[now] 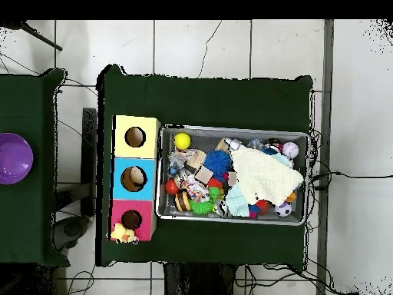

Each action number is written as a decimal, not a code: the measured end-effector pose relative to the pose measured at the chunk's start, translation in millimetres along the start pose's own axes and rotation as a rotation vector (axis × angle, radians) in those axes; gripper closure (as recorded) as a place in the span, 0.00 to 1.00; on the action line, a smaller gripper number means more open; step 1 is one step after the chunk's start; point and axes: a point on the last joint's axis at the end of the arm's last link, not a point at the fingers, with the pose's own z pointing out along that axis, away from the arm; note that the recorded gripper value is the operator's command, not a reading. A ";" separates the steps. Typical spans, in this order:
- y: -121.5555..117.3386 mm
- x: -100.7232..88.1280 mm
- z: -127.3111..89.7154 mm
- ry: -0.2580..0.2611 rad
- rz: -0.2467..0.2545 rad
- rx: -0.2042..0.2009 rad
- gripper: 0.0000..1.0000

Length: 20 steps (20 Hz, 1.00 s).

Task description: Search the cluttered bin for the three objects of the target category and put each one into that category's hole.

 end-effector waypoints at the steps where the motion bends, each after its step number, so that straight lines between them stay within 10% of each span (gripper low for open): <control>1: -2.1 -1.5 2.5 -0.008 -0.007 0.000 1.00; 10: -34.0 -8.0 54.3 -0.133 -0.184 -0.026 1.00; 20: -44.1 39.4 72.4 -0.047 -0.293 0.038 1.00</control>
